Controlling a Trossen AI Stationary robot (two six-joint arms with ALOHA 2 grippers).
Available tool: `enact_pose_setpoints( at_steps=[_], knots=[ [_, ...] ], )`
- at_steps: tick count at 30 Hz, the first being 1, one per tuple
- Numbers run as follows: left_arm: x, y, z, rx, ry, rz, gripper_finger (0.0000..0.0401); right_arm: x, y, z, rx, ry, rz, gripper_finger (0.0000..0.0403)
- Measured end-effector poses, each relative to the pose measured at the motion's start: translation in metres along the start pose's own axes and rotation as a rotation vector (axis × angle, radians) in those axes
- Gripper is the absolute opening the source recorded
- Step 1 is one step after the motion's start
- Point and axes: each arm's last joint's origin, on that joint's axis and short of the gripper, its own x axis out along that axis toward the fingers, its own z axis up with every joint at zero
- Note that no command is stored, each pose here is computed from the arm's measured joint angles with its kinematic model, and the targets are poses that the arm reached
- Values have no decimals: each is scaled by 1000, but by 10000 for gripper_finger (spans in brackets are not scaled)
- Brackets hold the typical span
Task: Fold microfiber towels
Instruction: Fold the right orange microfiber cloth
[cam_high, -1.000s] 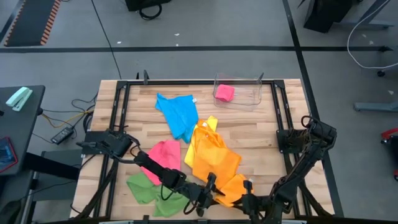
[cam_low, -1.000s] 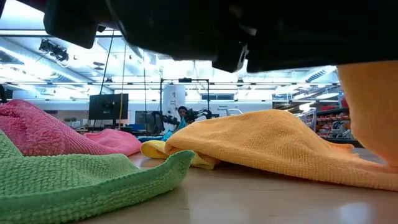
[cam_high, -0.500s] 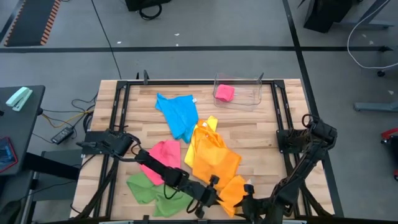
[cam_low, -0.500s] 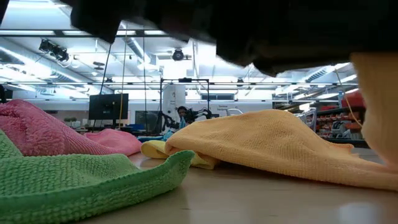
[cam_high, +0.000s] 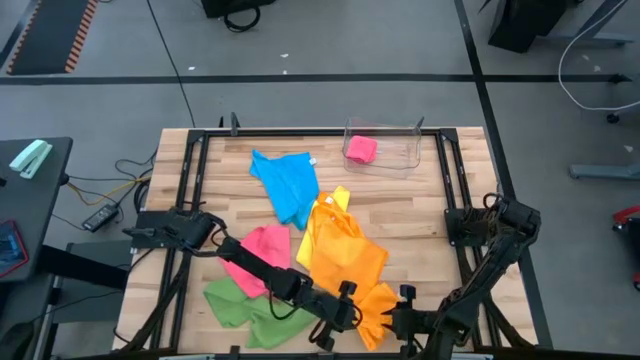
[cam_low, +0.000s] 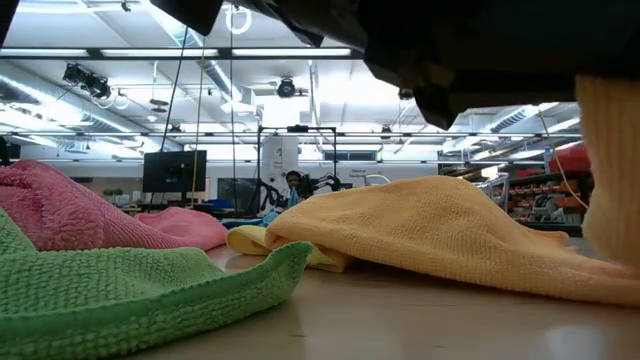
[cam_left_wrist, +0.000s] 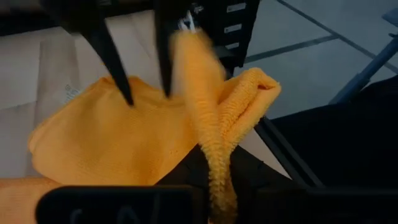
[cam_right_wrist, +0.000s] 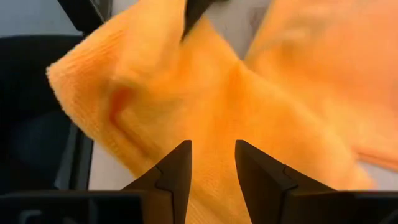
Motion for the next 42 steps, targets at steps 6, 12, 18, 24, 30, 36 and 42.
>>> enact_pose_setpoints(
  at_steps=[6,12,18,24,30,36,42],
  knots=[
    [1,12,3,-14,-32,22,45,22,-2,-21,49,-25,39,131],
    [1,20,6,-20,-53,34,29,44,3,-26,76,-28,34,131],
    [6,24,2,-25,-86,41,39,30,3,-14,72,13,82,129],
    [8,26,-1,-25,-91,45,48,8,-4,3,78,19,88,118],
    [8,25,-1,-24,-89,32,36,-12,-23,11,71,65,-4,104],
    [8,22,-1,-21,-83,24,38,-12,-45,-4,71,150,-160,92],
    [8,22,-1,-21,-83,22,51,-7,-59,-22,122,205,-196,86]
  ],
)
